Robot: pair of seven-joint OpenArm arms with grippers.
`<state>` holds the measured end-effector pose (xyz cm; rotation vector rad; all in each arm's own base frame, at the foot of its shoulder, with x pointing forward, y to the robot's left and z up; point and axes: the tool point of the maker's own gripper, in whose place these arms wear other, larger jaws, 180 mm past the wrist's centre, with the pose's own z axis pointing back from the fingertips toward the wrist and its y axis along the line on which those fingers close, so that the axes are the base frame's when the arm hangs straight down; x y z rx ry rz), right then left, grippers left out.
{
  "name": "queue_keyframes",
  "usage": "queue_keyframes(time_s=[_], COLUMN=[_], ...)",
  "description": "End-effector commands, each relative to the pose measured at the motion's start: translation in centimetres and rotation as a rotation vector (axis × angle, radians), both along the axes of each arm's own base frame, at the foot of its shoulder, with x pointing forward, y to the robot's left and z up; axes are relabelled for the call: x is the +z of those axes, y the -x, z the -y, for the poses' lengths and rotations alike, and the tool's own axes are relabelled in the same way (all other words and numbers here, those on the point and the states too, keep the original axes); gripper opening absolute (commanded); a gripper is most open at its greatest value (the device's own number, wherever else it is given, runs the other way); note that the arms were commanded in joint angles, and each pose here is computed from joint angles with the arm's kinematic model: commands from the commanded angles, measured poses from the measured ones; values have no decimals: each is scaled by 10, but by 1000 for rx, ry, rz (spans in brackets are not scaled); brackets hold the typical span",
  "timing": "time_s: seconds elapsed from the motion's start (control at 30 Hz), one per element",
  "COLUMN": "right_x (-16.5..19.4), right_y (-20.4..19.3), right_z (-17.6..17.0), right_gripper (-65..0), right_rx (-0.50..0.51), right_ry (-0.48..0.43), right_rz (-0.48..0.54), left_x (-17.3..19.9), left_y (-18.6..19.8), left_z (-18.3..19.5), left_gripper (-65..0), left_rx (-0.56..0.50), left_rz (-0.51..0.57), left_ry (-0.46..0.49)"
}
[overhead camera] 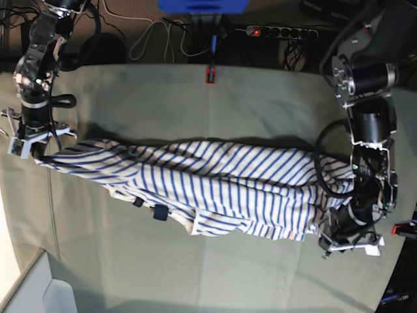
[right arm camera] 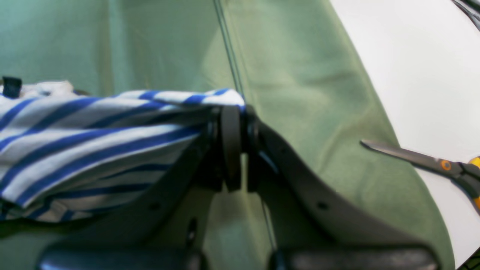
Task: Layout the t-shirt on the table in an organized manner, then fold the t-shirt properly
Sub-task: 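Lower the shirt and grasp a new spot with the left gripper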
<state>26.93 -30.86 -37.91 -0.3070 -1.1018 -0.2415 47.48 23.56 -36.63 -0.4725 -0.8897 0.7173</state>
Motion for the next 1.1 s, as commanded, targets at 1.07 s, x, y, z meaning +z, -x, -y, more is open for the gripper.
queue_keyframes(time_s=[1.07], right_x=[13], right_y=[-18], right_z=[-17], right_gripper=[-650], right_rx=[56], right_ry=[5], right_rz=[57], left_x=[-36], left_y=[59], left_z=[-32], left_gripper=[-335], left_rx=[22], left_rz=[-56], left_ry=[-83])
